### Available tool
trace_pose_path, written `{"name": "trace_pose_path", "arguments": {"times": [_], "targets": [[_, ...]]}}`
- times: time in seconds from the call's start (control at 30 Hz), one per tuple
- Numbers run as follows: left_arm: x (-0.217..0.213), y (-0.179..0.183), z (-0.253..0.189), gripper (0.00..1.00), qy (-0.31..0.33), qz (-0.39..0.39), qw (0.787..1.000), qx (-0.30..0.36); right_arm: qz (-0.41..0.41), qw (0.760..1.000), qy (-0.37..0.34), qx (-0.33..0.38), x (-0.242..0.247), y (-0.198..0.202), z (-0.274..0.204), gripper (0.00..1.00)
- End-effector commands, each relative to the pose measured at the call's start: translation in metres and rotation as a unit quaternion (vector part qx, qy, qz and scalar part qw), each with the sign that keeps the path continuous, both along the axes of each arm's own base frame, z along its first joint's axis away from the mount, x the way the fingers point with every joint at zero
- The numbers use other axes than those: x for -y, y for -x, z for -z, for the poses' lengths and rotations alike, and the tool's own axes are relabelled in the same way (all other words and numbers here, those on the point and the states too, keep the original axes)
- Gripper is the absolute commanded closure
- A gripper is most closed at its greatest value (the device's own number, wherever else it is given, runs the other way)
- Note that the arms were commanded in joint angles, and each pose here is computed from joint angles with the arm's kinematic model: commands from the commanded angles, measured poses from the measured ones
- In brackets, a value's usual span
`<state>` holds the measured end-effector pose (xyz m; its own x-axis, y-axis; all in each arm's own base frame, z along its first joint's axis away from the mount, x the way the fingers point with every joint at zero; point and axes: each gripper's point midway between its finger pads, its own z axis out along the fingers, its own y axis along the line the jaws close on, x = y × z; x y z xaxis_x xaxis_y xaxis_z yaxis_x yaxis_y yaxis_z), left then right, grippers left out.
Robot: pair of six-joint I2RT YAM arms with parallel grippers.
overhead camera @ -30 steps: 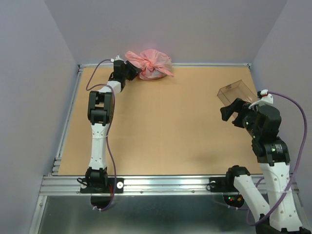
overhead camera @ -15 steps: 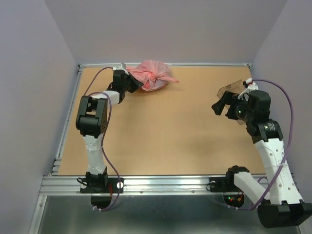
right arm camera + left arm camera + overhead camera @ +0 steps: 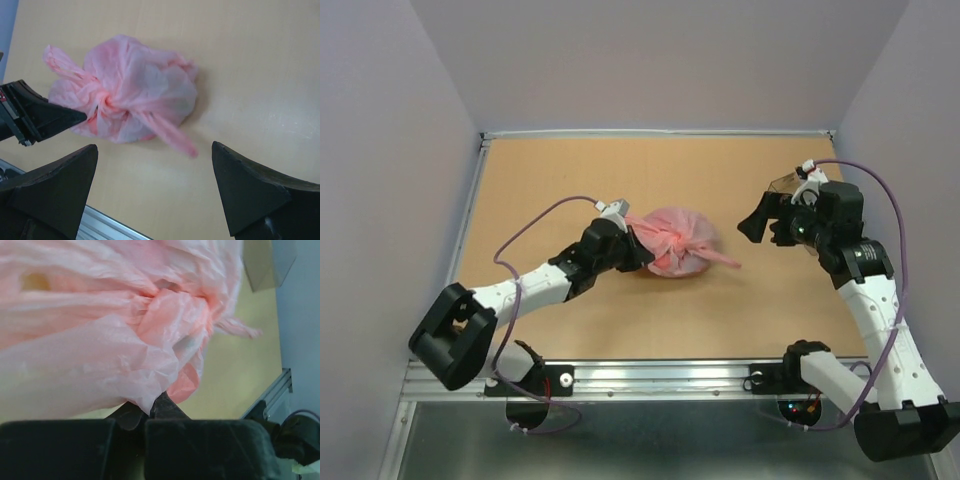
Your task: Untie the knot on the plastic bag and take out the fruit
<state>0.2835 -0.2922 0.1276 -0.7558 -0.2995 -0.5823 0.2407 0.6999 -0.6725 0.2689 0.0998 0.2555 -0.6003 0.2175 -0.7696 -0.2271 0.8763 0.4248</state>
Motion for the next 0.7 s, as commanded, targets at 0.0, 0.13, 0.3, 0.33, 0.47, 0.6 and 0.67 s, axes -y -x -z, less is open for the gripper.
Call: {"name": "trace_pose_path", "arguments": {"times": [0.0,0.13,0.3,0.33,0.47,0.6,0.67], "targets": [[-0.035,0.022,0.022,1.00,-0.033,-0.067,0.997,-0.028,-0.038,0.999,0.016,0.025,-0.015,0.001,-0.003,0.00],[-0.064,0.040,0.028,1.00,-0.042,-0.103,0.993,-0.032,-0.080,0.995,0.051,0.018,-0.041,-0.001,0.010,0.00],[-0.068,0.022,0.005,1.00,-0.085,-0.099,0.991,0.022,-0.172,0.983,0.068,0.024,-0.099,0.009,0.024,0.05],[-0.064,0.013,-0.004,1.00,-0.099,-0.096,0.990,0.026,-0.178,0.981,0.067,0.022,-0.106,0.010,0.026,0.13],[-0.061,-0.004,-0.014,1.00,-0.144,-0.089,0.985,0.042,-0.210,0.973,0.096,0.019,-0.139,0.014,0.037,0.21],[-0.056,-0.008,-0.020,1.00,-0.148,-0.079,0.985,0.051,-0.230,0.958,0.169,0.022,-0.161,0.007,0.065,0.23],[-0.054,-0.008,-0.020,1.00,-0.146,-0.072,0.985,0.050,-0.218,0.956,0.197,0.017,-0.161,-0.006,0.080,0.23]]}}
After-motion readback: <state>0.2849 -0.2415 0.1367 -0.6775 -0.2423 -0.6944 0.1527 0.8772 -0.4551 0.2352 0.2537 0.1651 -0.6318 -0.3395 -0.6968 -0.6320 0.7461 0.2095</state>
